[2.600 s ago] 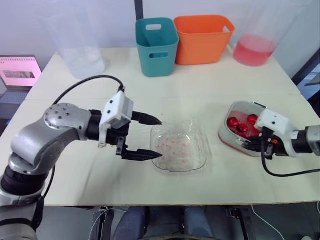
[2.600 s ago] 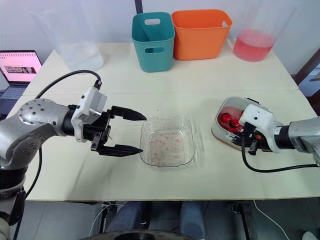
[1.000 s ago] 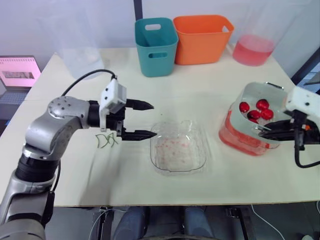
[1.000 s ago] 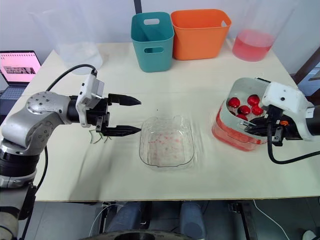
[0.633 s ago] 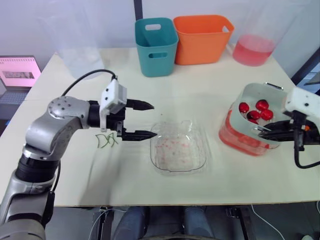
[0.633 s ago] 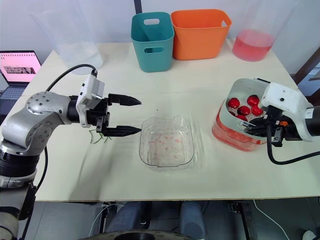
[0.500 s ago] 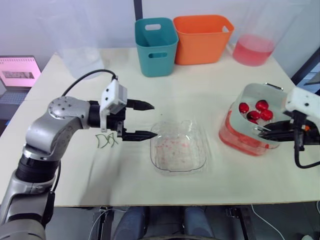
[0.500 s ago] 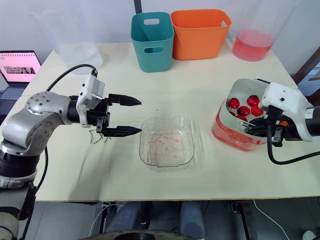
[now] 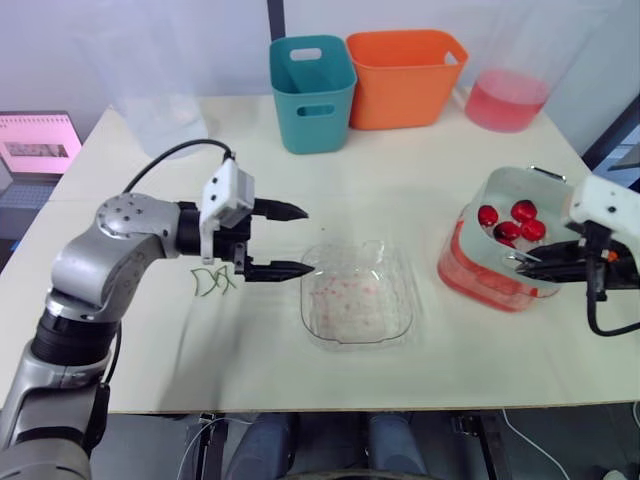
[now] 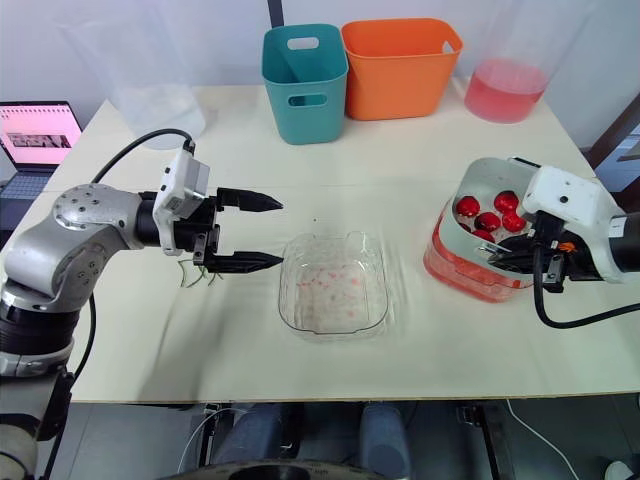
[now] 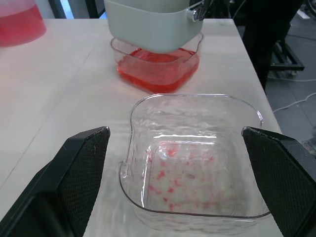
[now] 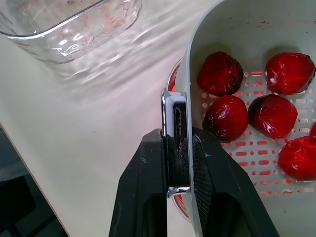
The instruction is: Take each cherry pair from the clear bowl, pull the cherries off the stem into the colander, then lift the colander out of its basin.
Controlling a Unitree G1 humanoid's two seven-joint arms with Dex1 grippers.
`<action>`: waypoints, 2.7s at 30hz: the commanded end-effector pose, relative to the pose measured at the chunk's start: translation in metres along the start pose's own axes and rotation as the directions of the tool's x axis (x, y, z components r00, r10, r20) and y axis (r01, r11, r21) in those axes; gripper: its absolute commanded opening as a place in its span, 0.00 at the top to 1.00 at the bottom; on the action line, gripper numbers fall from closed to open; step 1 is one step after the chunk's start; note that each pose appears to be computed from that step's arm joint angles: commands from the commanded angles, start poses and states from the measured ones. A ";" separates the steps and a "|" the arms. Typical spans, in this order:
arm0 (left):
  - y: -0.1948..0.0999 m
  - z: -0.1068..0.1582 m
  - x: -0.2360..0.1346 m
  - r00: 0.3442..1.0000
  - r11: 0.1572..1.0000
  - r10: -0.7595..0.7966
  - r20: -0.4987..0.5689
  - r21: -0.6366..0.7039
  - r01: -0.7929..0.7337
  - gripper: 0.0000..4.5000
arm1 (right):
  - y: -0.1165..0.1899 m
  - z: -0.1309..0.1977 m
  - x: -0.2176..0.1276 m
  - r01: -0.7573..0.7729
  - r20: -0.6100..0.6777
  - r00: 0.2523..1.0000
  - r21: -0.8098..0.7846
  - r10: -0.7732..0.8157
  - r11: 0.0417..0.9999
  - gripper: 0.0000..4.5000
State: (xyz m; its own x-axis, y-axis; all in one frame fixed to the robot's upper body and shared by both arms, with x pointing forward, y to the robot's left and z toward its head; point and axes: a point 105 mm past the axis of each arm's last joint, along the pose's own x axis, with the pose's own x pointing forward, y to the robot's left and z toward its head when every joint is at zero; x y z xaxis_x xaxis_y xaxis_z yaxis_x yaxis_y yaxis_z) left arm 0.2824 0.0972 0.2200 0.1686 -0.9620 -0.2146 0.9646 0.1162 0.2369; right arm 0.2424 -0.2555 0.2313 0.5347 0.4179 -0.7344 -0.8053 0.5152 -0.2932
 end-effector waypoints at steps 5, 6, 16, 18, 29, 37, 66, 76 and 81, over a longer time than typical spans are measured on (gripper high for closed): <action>0.002 0.007 -0.002 1.000 0.999 0.017 0.019 0.041 -0.018 0.00 | -0.002 0.006 0.000 0.018 0.032 0.999 -0.028 -0.017 0.999 0.95; 0.003 0.007 -0.003 1.000 0.999 0.021 0.019 0.042 -0.021 0.00 | -0.002 0.006 0.000 0.019 0.034 0.999 -0.028 -0.018 0.999 0.95; 0.026 0.005 -0.020 0.982 0.986 0.167 0.087 -0.037 -0.164 0.00 | -0.014 0.021 -0.015 0.069 0.095 0.993 -0.066 -0.063 0.995 0.95; 0.030 0.005 -0.027 0.977 0.980 0.197 0.080 -0.033 -0.195 0.00 | -0.020 0.033 -0.023 0.094 0.138 0.987 -0.084 -0.082 0.992 0.95; 0.028 -0.001 -0.044 0.970 0.970 0.243 0.008 -0.014 -0.243 0.00 | -0.047 0.106 0.038 0.028 0.298 0.952 -0.309 0.069 0.951 0.95; 0.031 -0.008 -0.051 0.950 0.950 0.313 -0.021 0.010 -0.312 0.00 | -0.045 0.108 0.108 -0.144 0.159 0.961 -0.408 0.225 0.902 0.95; 0.045 -0.008 -0.104 0.848 0.845 0.529 0.001 -0.090 -0.527 0.00 | -0.075 0.111 0.052 0.110 0.567 0.824 -0.121 -0.023 0.987 0.10; 0.010 -0.056 -0.125 0.710 0.676 0.701 -0.065 -0.257 -0.691 0.00 | -0.037 0.003 -0.016 0.080 0.635 0.653 0.483 -0.412 0.872 0.05; -0.010 -0.072 -0.124 0.718 0.660 0.683 -0.138 -0.306 -0.686 0.00 | -0.018 -0.051 -0.028 0.062 0.528 0.702 0.623 -0.478 0.779 0.05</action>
State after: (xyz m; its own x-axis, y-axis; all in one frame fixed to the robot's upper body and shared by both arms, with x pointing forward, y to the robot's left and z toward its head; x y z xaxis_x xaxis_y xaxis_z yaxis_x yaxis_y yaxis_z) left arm 0.2731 0.2341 0.1687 0.8138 -0.5667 -0.1288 0.5711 0.8208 -0.0032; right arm 0.2382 -0.3078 0.2218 0.8872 0.4569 -0.0636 -0.4480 0.8863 0.1177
